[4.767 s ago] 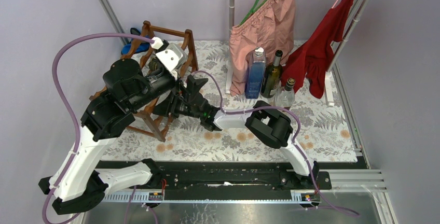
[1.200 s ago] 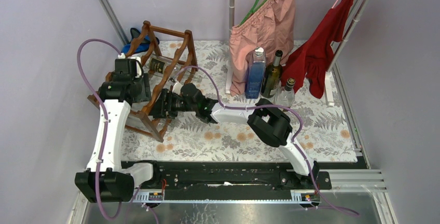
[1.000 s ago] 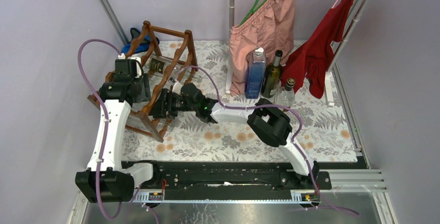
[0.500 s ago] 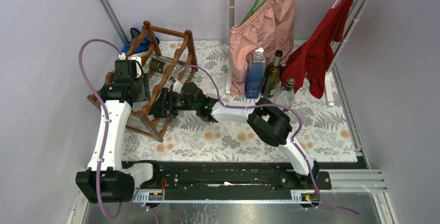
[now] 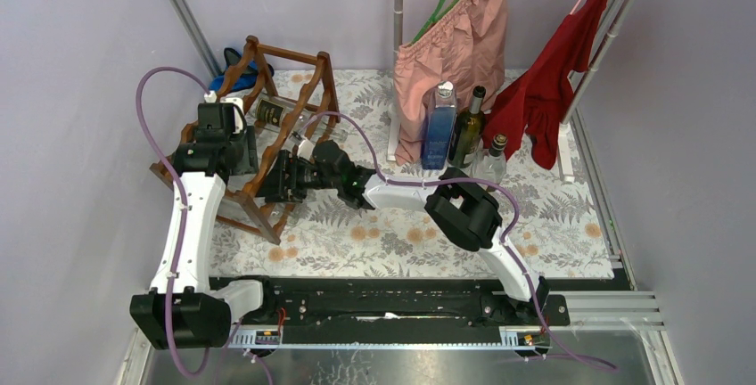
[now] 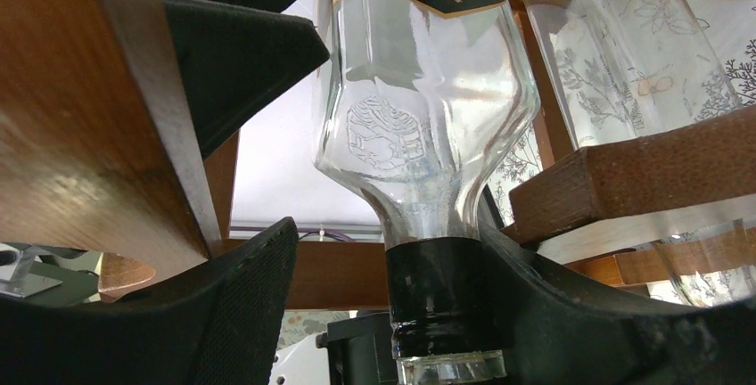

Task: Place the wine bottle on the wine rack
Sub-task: Place the wine bottle in the wine rack.

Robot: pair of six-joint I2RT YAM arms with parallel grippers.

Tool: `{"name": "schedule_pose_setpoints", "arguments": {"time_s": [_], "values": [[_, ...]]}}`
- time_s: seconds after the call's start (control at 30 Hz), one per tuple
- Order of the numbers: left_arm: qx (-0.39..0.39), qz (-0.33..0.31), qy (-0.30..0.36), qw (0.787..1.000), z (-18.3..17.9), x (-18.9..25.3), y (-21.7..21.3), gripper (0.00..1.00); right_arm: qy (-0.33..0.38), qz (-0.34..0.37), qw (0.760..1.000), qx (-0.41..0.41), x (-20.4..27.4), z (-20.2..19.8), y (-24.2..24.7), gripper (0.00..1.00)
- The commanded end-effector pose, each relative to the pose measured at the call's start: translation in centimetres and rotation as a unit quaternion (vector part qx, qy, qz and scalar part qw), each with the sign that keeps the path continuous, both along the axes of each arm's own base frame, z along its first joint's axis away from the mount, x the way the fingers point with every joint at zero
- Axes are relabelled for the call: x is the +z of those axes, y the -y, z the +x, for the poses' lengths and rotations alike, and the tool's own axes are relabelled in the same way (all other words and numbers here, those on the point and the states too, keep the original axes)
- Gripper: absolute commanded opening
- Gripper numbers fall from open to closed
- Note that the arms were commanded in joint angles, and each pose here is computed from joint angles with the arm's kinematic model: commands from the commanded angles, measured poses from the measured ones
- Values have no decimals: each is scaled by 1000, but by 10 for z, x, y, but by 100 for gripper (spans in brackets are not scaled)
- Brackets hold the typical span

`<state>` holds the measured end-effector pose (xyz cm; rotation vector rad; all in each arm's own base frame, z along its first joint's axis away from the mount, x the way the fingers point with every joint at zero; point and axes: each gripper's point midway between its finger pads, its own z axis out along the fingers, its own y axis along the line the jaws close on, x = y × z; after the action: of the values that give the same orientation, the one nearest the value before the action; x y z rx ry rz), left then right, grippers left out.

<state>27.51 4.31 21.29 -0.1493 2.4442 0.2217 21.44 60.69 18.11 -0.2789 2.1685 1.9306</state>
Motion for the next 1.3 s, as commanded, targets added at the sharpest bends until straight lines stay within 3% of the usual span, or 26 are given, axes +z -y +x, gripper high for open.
{"name": "schedule_pose_setpoints", "arguments": {"time_s": [0.0, 0.37, 0.57, 0.87, 0.93, 1.1, 1.27], "values": [[-28, -12, -62, 998, -16, -27, 9, 61, 32, 82, 996, 19, 69, -10, -4, 76], [-22, -14, -55, 998, -12, -22, 9, 62, 28, 84, 996, 26, 70, -10, -3, 74], [-2, -50, 33, 998, 15, 41, 18, 65, 38, 97, 994, 21, 70, -6, -7, 49], [0, -81, 129, 988, 7, 110, 28, 67, 38, 95, 995, 19, 66, -4, -11, 43], [4, -96, 128, 987, -1, 105, 32, 67, 31, 90, 995, 20, 62, -4, -12, 44], [33, -130, 113, 985, -16, 83, 38, 63, 26, 81, 996, 36, 59, -9, -13, 60], [53, -165, 159, 972, -28, 106, 44, 53, 24, 79, 996, 36, 59, -9, -12, 54]]}}
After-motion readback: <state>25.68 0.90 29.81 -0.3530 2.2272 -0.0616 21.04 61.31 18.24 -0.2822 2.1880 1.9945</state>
